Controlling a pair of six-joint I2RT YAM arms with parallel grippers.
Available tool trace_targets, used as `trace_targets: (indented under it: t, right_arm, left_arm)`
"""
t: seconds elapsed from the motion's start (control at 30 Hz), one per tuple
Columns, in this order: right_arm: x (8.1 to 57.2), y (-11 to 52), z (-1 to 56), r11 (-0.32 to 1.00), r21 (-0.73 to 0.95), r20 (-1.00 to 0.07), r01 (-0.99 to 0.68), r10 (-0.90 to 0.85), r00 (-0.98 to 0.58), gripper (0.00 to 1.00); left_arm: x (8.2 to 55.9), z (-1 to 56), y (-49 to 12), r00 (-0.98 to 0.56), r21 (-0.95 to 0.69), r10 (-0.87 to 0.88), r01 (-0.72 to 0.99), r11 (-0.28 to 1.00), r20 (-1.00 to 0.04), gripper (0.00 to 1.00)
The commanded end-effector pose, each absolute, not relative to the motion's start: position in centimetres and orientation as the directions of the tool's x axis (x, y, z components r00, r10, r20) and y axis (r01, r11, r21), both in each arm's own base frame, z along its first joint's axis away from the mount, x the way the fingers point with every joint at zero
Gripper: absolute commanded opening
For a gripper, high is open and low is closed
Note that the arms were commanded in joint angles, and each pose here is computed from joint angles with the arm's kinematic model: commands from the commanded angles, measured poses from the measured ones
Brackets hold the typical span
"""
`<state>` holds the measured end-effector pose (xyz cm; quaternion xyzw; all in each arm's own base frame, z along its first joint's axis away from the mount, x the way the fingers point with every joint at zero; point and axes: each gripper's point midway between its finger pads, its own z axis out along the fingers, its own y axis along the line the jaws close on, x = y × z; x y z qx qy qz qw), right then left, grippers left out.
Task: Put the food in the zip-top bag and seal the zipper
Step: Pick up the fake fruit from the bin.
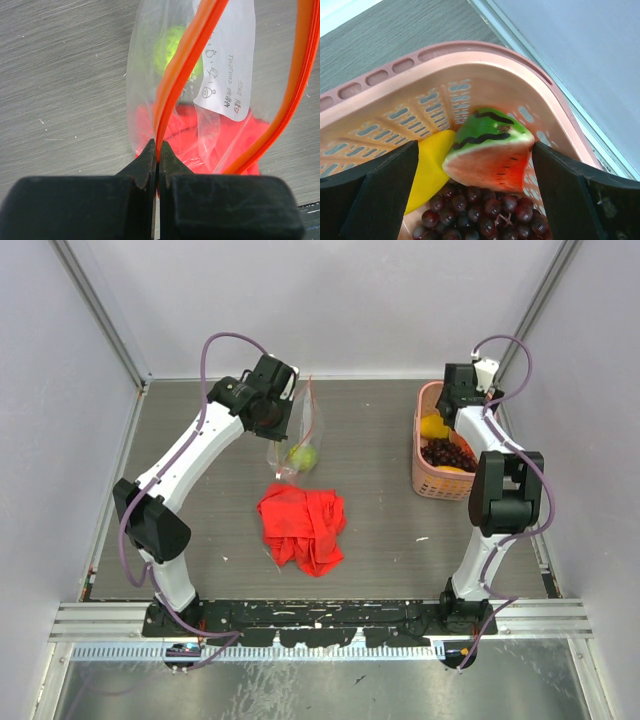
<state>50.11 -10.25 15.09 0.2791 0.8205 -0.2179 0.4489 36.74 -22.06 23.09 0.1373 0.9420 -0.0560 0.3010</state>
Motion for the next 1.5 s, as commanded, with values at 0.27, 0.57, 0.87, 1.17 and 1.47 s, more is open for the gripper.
trace_targets:
  t: [0.27, 0.57, 0.87, 1.17, 1.47]
  right_arm:
    - [52.3, -8.0, 14.6, 0.905, 0.119, -0.876, 0.408, 0.289, -0.386, 0.98]
    - [51.9, -6.7, 14.5, 0.962, 0.165, -0.881, 0.218, 0.244, -0.406, 0.87]
    - [51.3, -8.0, 14.7, 0.967, 0.069, -0.872, 0.245, 0.178, -0.456, 0.81]
    - [50.9, -8.2, 15.2, 0.983, -0.028, -0.852, 0.180, 0.071, -0.519, 0.81]
    - [51.5, -8.6, 15.4, 0.982, -0.049, -0.850, 0.181, 0.054, -0.524, 0.56]
  left_arm:
    - [36.6, 25.8, -22.1, -0.730, -0.032, 0.219, 0.313, 0.949, -0.648, 0.00]
    - [36.4, 25.9, -22.1, -0.727, -0.032, 0.221, 0.317, 0.948, -0.650, 0.00]
    - [36.3, 26.1, -22.2, -0.723, -0.031, 0.223, 0.320, 0.947, -0.654, 0.00]
    - [36.2, 26.2, -22.3, -0.721, -0.034, 0.222, 0.323, 0.946, -0.656, 0.00]
    - [36.1, 26.4, -22.2, -0.716, -0.027, 0.226, 0.324, 0.946, -0.660, 0.00]
